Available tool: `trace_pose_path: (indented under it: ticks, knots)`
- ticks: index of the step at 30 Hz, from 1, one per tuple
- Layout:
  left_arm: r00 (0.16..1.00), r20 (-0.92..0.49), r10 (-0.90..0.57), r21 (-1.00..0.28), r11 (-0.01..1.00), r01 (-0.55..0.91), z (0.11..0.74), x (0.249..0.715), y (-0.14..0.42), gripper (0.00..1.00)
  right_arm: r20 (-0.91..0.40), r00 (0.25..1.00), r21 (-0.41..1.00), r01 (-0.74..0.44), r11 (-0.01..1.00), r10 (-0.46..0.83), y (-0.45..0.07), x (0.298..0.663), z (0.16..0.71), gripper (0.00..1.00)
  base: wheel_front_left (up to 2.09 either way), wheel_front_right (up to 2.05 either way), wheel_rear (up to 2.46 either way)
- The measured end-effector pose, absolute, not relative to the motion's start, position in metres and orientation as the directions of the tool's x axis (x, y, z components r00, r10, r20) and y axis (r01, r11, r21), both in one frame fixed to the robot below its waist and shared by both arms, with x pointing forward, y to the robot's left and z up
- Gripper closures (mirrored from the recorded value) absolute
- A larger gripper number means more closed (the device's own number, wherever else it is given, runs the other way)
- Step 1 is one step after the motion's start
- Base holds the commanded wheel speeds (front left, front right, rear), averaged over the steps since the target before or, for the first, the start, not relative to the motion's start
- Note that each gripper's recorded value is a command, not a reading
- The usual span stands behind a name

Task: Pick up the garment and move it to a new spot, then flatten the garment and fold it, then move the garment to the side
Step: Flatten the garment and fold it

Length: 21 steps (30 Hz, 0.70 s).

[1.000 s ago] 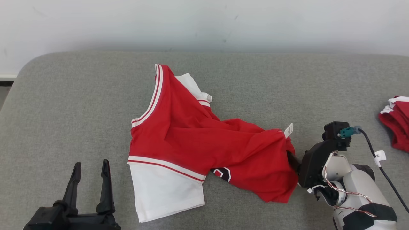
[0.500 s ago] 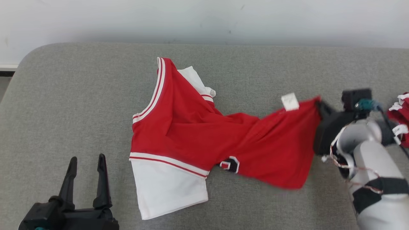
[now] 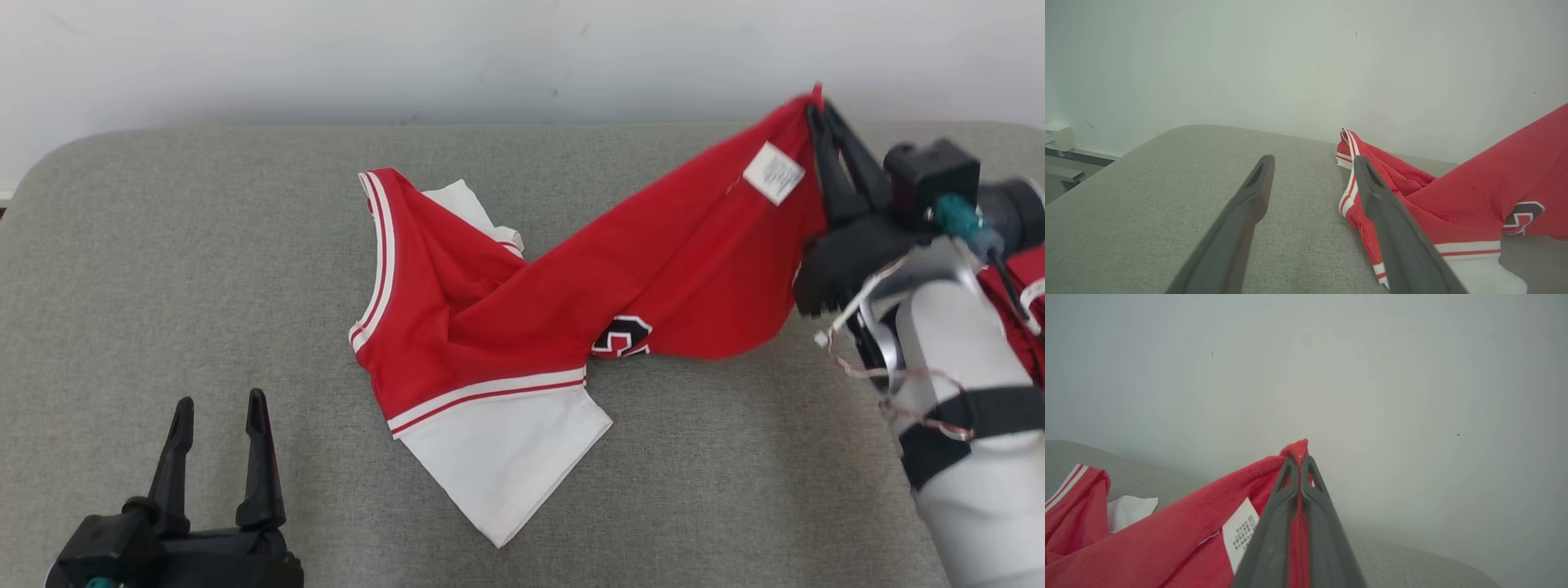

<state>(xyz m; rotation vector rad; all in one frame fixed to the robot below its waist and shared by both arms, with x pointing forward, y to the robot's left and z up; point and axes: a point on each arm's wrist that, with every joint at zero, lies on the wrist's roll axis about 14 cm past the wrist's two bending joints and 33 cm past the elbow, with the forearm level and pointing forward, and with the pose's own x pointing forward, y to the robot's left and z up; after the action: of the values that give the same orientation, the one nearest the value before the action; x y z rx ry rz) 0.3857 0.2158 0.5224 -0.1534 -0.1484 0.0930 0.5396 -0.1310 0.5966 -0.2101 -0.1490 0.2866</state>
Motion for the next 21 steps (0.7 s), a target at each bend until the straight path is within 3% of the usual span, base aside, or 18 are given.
trace_pose_path:
  ticks: [7,14,19,20,21]
  knots:
    - [0.986,0.133,0.103,-0.168,0.983,-0.080,0.520,0.383,0.214,0.00,-0.013,0.961,-0.126,-0.277,0.953,0.277,-0.152,0.479,0.531,1.00,0.00,0.00,0.00]
    - [0.987,0.139,0.083,-0.174,0.983,-0.058,0.522,0.388,0.205,0.00,-0.198,0.963,-0.035,-0.194,0.980,0.183,-0.180,0.394,0.468,1.00,0.00,0.00,0.00]
    - [0.987,0.149,0.066,-0.177,0.983,-0.039,0.524,0.393,0.200,0.00,-0.318,0.937,0.024,-0.145,0.989,0.145,-0.182,0.354,0.437,1.00,0.00,0.00,0.00]
    - [0.987,0.150,0.064,-0.177,0.983,-0.037,0.525,0.393,0.199,0.00,-0.371,0.918,0.041,-0.132,0.990,0.138,-0.182,0.345,0.425,0.95,0.00,0.00,0.00]
    - [0.986,0.152,0.064,-0.177,0.983,-0.037,0.526,0.392,0.199,0.00,-0.421,0.898,0.058,-0.116,0.992,0.130,-0.182,0.336,0.414,0.17,0.00,0.00,0.00]
